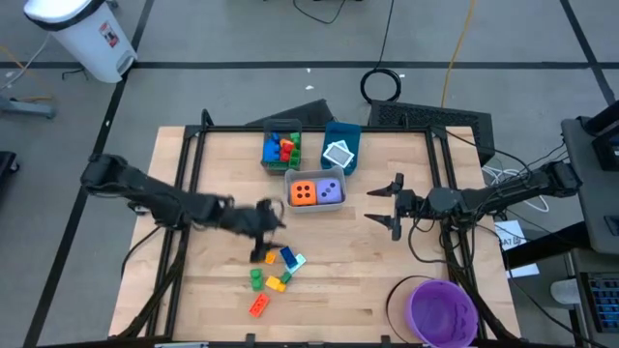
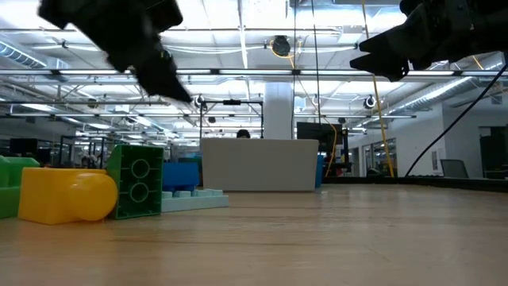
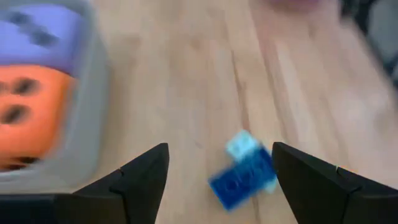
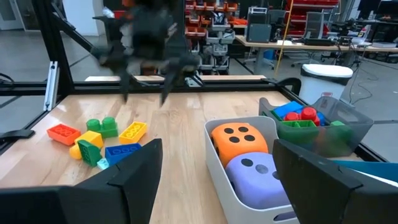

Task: Pick & Place Toys
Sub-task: Put the dark blue game piece into the black bin

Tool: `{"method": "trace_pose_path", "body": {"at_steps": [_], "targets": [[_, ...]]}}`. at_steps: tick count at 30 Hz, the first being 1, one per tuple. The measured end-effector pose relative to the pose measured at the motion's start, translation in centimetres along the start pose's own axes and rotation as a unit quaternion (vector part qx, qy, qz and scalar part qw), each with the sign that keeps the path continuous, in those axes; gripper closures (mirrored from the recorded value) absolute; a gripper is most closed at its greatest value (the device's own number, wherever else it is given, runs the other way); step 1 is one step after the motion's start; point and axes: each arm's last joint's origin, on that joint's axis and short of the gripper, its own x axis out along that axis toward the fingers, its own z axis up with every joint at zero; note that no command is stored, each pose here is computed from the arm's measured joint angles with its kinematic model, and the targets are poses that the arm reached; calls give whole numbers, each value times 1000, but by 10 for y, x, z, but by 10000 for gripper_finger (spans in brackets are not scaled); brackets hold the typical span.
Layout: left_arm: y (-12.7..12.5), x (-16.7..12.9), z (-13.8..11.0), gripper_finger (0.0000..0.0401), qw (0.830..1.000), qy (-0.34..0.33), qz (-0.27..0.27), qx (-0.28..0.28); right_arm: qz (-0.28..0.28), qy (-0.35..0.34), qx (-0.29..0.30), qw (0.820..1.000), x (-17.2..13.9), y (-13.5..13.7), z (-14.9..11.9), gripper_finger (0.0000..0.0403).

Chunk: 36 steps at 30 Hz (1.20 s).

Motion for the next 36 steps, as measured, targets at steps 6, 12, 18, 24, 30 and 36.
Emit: {"method": "trace_pose_path", "body": {"at_steps": [6, 12, 18, 24, 30, 36], "targets": [[-31, 38, -32, 124, 993, 65, 8, 94, 0, 1, 0, 1000, 0, 0, 0, 124], [-35, 65, -49, 126, 989, 82, 12, 126, 0, 0, 0, 1000, 0, 0, 0, 124], [-30, 82, -56, 126, 985, 77, 16, 156, 0, 1, 0, 1000, 0, 0, 0, 124], [-19, 88, -54, 128, 987, 70, 31, 142, 1, 0, 0, 1000, 0, 0, 0, 124], [-6, 90, -46, 171, 990, 47, 46, 125, 1, 0, 0, 1000, 0, 0, 0, 124], [3, 91, -43, 253, 991, 41, 57, 113, 1, 0, 0, 1000, 0, 0, 0, 124]]}}
